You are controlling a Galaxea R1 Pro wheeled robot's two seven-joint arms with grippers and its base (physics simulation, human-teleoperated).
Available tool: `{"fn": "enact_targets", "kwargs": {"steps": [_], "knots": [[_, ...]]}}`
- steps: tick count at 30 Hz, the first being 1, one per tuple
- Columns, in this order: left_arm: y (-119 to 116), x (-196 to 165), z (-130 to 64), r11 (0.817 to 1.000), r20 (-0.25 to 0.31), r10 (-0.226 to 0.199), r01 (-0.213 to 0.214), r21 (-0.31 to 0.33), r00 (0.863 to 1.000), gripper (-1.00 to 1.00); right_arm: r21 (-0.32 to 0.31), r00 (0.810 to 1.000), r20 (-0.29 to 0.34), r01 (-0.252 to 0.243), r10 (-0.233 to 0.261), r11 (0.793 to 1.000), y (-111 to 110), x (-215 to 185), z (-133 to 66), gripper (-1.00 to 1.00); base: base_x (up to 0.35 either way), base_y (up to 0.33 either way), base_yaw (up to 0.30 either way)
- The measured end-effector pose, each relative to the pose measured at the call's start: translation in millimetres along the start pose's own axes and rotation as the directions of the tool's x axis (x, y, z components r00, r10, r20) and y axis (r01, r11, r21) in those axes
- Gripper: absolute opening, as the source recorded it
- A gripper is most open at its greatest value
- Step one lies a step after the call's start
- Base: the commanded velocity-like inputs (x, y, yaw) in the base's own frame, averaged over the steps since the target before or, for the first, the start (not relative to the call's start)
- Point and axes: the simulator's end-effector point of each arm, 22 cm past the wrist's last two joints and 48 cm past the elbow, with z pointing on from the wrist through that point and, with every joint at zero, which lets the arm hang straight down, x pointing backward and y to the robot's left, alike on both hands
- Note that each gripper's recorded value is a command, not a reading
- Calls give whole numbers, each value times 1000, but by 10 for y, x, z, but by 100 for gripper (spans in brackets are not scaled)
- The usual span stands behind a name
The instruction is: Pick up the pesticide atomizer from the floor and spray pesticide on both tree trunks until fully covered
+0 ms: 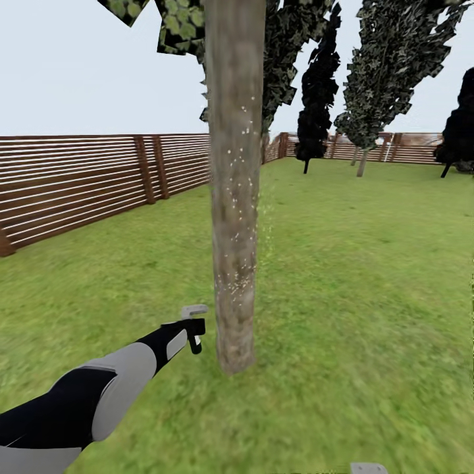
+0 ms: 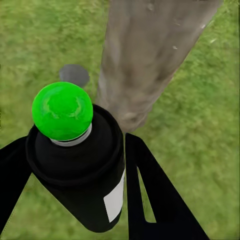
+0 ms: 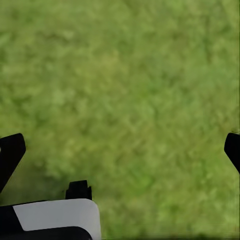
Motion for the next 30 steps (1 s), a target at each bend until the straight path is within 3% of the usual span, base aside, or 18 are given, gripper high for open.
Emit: {"fn": "enact_targets", "kwargs": {"steps": [8, 19, 24, 30], "knots": [[-8, 0, -2, 1000, 0, 1, -1, 1, 1000, -100, 0, 1000, 0, 0, 0, 1000, -1, 1, -1, 100, 29, 349, -231], [-6, 33, 17, 1000, -6, 0, 0, 1, 1000, -100, 0, 1000, -5, 1, -1, 1000, 1, 23, 7, 100, 199, 296, -247], [-5, 37, 22, 1000, -7, 0, 0, 1, 1000, -100, 0, 1000, -6, 1, -1, 1000, 2, 25, 9, 100, 17, 345, -67], [-6, 37, 22, 1000, -7, 0, 0, 1, 1000, -100, 0, 1000, -6, 1, -1, 1000, 1, 26, 9, 100, 0, 349, -281]]}}
